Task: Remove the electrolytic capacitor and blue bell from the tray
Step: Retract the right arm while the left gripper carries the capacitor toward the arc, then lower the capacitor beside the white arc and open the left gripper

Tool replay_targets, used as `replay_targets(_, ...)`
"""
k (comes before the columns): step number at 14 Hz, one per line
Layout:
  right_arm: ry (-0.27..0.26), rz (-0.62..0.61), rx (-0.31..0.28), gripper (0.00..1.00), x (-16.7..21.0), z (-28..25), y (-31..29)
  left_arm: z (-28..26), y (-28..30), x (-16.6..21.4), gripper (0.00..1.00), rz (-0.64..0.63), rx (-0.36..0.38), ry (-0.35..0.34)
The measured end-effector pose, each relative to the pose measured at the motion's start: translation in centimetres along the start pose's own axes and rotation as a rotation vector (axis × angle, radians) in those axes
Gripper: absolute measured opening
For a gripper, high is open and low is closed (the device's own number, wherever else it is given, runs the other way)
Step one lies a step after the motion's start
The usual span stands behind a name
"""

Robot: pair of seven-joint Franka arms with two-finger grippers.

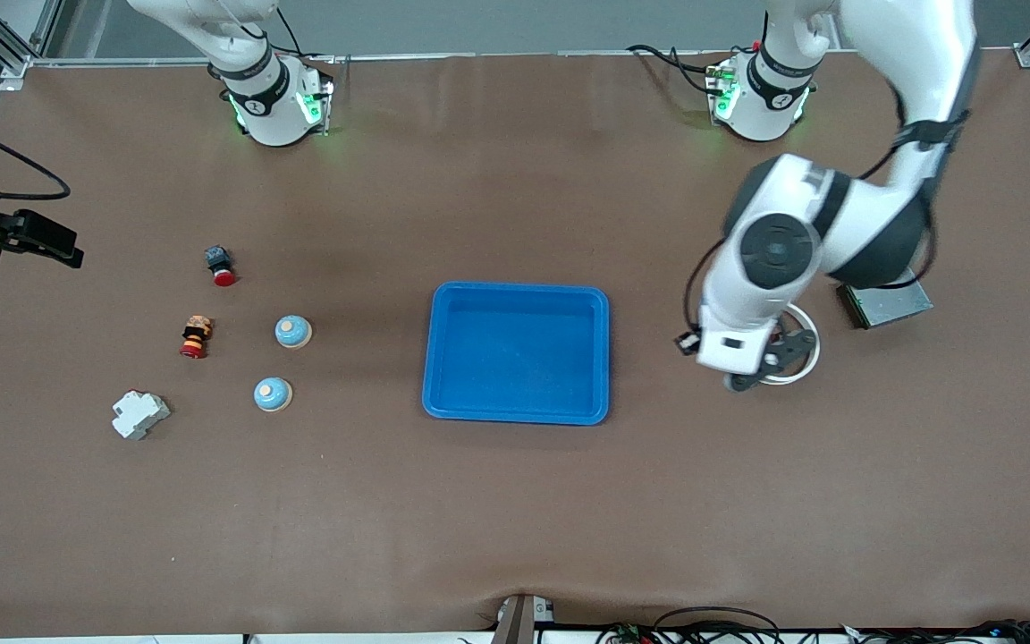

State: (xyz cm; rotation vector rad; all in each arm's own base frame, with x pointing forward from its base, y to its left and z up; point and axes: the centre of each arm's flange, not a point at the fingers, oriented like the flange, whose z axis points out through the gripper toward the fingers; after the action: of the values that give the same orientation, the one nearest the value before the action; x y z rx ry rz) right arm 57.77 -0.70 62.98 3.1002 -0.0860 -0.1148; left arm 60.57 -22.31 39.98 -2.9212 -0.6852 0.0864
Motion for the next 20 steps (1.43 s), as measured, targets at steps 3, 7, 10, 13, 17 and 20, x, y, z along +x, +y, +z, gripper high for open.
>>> replay_targets(3, -0.009, 0.001, -0.003, 1.00, -0.1, 0.5, 0.0, -1.3, -6.8, 5.1, 0.33, 0.111, -0.001, -0.009)
replay_targets(7, -0.016, 0.005, 0.065, 1.00, -0.2, 0.8, -0.2, 0.1, -15.2, 10.8, 0.33, 0.270, -0.007, -0.038)
replay_targets(10, 0.004, 0.010, 0.080, 1.00, -0.5, 0.3, 0.1, 2.4, -19.6, 13.8, 0.33, 0.390, -0.026, -0.046)
replay_targets(13, 0.017, 0.010, 0.082, 1.00, -0.9, -0.3, 0.1, 6.8, -20.9, 15.8, 0.33, 0.492, -0.003, -0.047)
replay_targets(17, 0.019, 0.010, 0.082, 1.00, -1.0, -0.4, 0.1, 12.0, -19.6, 15.9, 0.33, 0.554, 0.000, -0.019)
replay_targets(20, 0.023, 0.010, 0.083, 1.00, -0.9, -0.4, 0.1, 15.9, -19.7, 14.6, 0.33, 0.565, -0.039, 0.031)
